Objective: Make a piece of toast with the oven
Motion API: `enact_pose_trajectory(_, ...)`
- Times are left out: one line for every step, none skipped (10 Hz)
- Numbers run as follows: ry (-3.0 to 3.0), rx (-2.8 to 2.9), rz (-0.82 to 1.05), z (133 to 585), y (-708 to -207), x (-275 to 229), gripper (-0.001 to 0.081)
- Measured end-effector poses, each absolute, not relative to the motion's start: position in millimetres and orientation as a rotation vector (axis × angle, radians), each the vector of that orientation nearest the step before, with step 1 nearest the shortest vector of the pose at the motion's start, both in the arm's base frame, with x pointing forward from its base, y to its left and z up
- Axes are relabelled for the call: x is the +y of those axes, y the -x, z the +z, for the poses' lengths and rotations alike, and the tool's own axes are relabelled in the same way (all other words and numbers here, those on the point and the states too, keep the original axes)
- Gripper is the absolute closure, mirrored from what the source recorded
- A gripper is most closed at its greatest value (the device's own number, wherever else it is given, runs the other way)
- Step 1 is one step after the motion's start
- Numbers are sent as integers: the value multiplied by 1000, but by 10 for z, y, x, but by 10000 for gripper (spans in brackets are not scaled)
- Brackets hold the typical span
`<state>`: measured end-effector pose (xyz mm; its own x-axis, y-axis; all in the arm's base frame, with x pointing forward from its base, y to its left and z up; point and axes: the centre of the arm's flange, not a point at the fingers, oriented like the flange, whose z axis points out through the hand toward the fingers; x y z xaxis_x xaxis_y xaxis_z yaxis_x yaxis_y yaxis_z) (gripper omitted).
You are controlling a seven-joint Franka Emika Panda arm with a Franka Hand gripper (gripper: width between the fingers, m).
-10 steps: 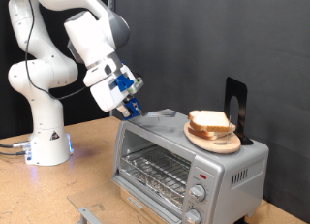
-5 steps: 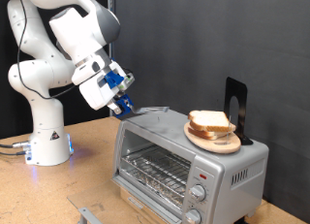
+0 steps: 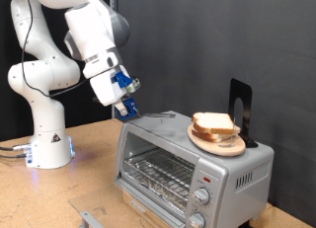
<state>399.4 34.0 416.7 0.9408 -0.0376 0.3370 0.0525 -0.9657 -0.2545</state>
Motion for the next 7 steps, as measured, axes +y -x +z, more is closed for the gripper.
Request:
enact_pose_trajectory(2843, -27, -449, 4191, -4068, 376, 409)
enact_pose_trajectory(2844, -37, -404, 4191, -4135, 407, 409)
enact_pose_trajectory(2845, -46, -368, 4179, -4195, 436, 409)
enact_pose_trajectory(2847, -52, -349, 4168, -4252, 462, 409)
enact_pose_trajectory(2847, -55, -341, 4156, -4301, 484, 409)
enact_pose_trajectory(2846, -57, -334, 4143, -4339, 508, 409)
enact_pose_trajectory(2843, -59, -331, 4139, -4370, 534, 409)
